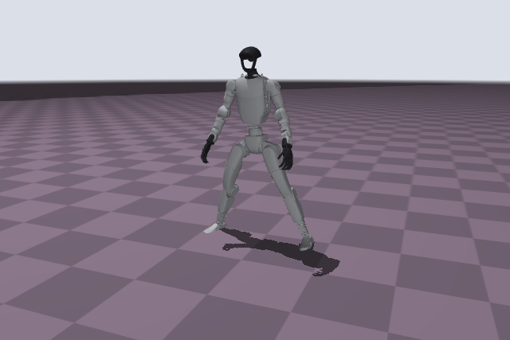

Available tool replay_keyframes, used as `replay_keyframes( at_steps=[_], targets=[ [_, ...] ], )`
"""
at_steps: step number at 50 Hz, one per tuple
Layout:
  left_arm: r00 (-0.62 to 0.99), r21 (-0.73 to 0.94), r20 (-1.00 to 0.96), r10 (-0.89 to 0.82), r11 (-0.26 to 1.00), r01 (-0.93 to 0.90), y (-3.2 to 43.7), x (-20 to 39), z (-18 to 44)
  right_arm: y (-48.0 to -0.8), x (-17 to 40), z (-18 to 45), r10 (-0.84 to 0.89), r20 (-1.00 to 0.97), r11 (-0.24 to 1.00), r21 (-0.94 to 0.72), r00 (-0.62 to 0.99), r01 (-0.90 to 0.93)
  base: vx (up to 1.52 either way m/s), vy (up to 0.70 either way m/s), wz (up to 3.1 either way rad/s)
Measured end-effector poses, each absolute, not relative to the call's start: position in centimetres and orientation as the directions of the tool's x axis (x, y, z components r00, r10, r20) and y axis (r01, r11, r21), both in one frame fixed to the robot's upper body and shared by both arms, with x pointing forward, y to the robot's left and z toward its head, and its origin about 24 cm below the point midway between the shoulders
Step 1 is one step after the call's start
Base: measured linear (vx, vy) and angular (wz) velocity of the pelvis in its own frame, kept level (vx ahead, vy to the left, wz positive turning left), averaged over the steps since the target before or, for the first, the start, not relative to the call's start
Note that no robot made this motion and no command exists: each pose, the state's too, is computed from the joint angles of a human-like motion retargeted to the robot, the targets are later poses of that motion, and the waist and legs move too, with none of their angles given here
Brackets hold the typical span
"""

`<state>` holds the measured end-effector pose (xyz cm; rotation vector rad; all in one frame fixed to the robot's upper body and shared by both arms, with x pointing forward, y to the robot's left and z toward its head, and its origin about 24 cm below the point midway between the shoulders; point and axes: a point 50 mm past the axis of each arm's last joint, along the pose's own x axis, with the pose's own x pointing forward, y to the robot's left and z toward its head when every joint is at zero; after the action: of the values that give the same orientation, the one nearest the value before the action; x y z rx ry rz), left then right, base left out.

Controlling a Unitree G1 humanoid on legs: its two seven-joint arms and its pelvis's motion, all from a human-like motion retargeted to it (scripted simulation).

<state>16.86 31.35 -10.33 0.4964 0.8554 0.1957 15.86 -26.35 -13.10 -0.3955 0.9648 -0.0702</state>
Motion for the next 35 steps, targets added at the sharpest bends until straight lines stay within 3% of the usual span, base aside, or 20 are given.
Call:
replay_keyframes(
  at_steps=[7, 11, 17, 25, 30, 35],
  targets=[
    [0.587, 0.442, -0.781, 0.215, 0.854, 0.275, 28.0, 16.6, -12.1, -26.2, 17.0, -12.6, -0.179, -0.779, 0.921, -0.347, 0.601, -0.175, -0.05, -0.66, 0.25],
    [0.562, 0.4, -0.817, 0.131, 0.831, 0.387, 26.0, 17.3, -12.6, -27.8, 16.2, -12.6, -0.265, -0.798, 0.938, -0.344, 0.542, -0.048, -0.03, -0.46, 0.11],
    [0.592, 0.354, -0.802, 0.081, 0.863, 0.362, 24.9, 17.8, -12.7, -28.4, 14.4, -13.1, -0.33, -0.808, 0.942, -0.311, 0.488, 0.122, 0.0, -0.3, -0.35],
    [0.486, 0.222, -0.874, 0.002, 0.891, 0.395, 25.3, 14.4, -13.8, -25.0, 15.5, -13.7, -0.138, -0.818, 0.974, -0.214, 0.558, -0.074, 0.0, -0.23, 0.05],
    [0.427, 0.229, -0.904, 0.016, 0.862, 0.453, 26.6, 12.5, -14.0, -22.5, 16.8, -13.5, -0.06, -0.769, 0.996, -0.088, 0.637, -0.012, -0.03, -0.19, 0.18],
    [0.431, 0.288, -0.9, 0.066, 0.833, 0.473, 27.5, 13.1, -13.6, -22.9, 15.6, -13.9, -0.068, -0.787, 0.994, -0.107, 0.613, -0.028, 0.02, -0.16, 0.26]
  ],
)
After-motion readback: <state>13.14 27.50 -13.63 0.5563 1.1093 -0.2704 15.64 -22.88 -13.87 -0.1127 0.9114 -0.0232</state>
